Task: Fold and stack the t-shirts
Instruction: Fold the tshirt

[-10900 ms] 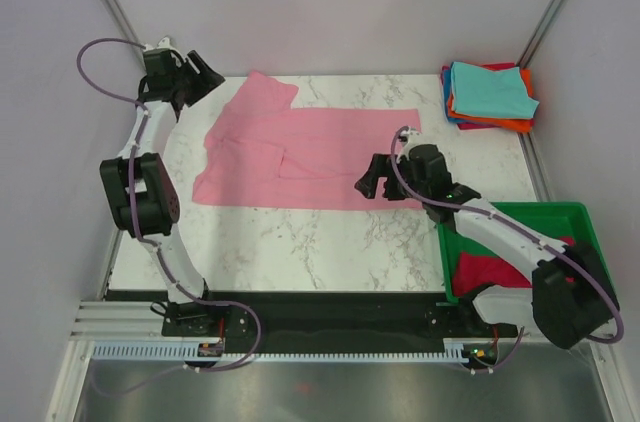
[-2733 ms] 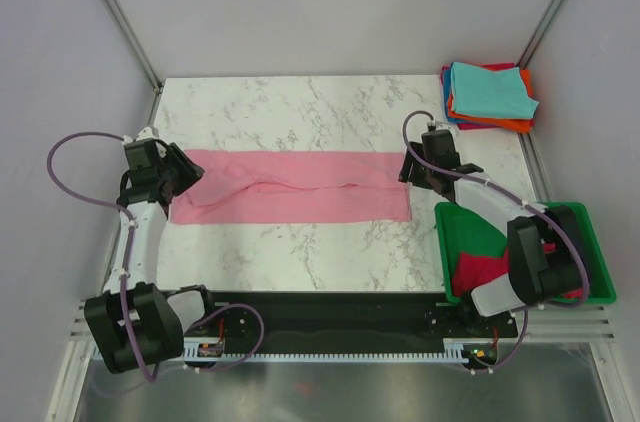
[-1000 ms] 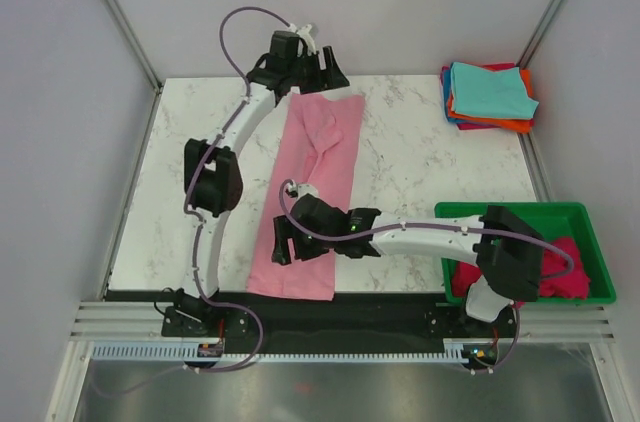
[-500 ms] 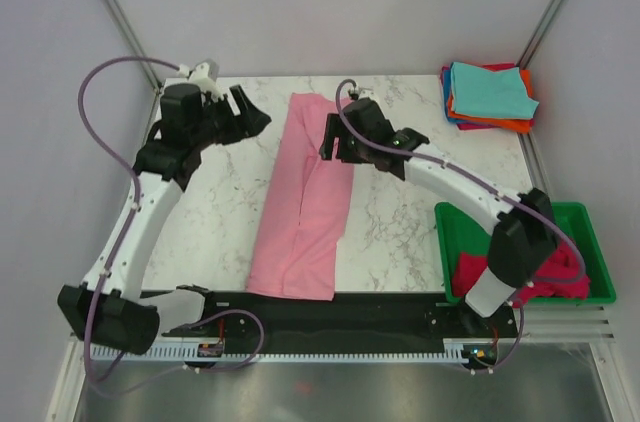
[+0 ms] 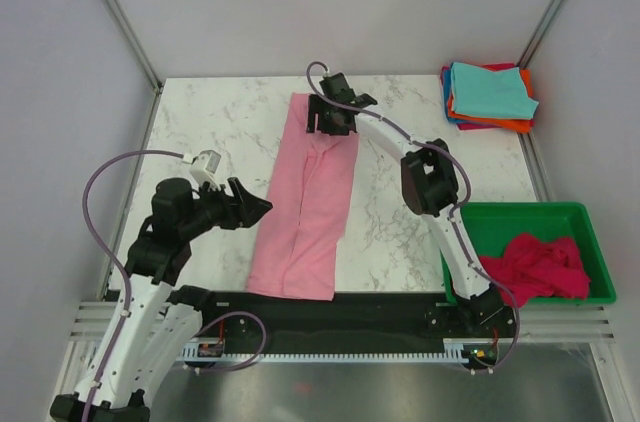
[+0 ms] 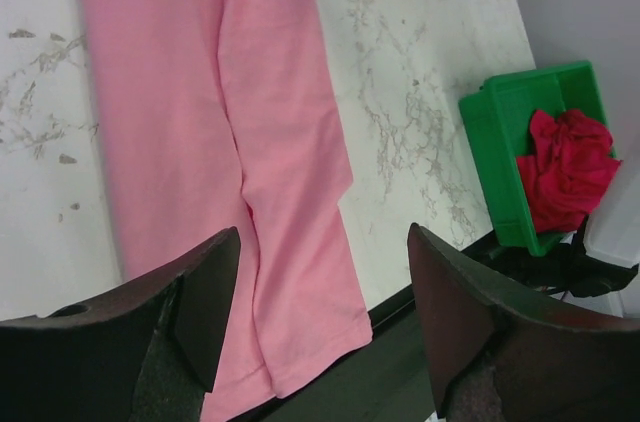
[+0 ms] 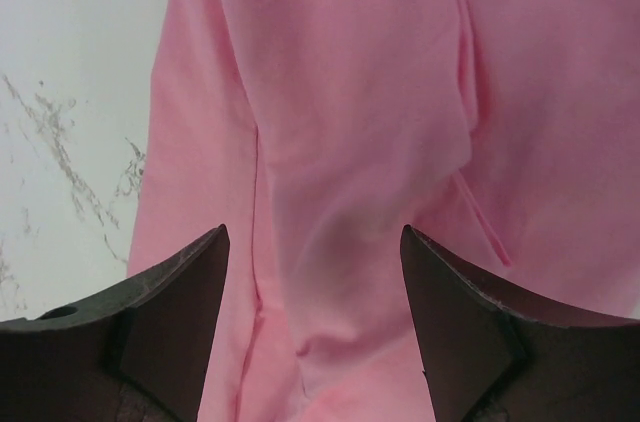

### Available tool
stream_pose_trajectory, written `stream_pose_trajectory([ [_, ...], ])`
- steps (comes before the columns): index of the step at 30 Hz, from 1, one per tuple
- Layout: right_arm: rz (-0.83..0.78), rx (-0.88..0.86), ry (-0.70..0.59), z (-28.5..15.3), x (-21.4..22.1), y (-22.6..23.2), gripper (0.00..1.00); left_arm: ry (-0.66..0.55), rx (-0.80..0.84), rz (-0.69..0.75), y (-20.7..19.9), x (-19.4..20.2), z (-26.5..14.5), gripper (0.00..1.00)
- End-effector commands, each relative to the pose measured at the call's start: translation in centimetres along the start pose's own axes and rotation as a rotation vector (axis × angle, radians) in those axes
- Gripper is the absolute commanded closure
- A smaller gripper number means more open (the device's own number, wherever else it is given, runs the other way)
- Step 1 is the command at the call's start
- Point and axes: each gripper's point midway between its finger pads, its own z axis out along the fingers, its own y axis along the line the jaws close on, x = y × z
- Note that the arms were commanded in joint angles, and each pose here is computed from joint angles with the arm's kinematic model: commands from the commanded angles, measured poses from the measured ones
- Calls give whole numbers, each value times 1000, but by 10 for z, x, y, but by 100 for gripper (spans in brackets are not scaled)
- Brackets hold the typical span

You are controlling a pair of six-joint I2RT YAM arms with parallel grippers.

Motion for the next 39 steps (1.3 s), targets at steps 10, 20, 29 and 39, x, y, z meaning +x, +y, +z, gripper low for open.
stream_pose_trajectory([
  [10, 81, 43, 7, 97, 27, -33, 22, -72, 111, 97, -18, -2, -11, 27],
  [20, 232, -305, -236, 126, -41, -1, 13, -50, 116, 94, -16, 1, -6, 27],
  [29, -24, -551, -420, 1, -121, 54, 2, -55, -29, 25, 11, -1, 4, 30],
  [39, -50, -403, -406, -202, -61, 46, 2, 45, -417, -151, 78, 23, 10, 33],
])
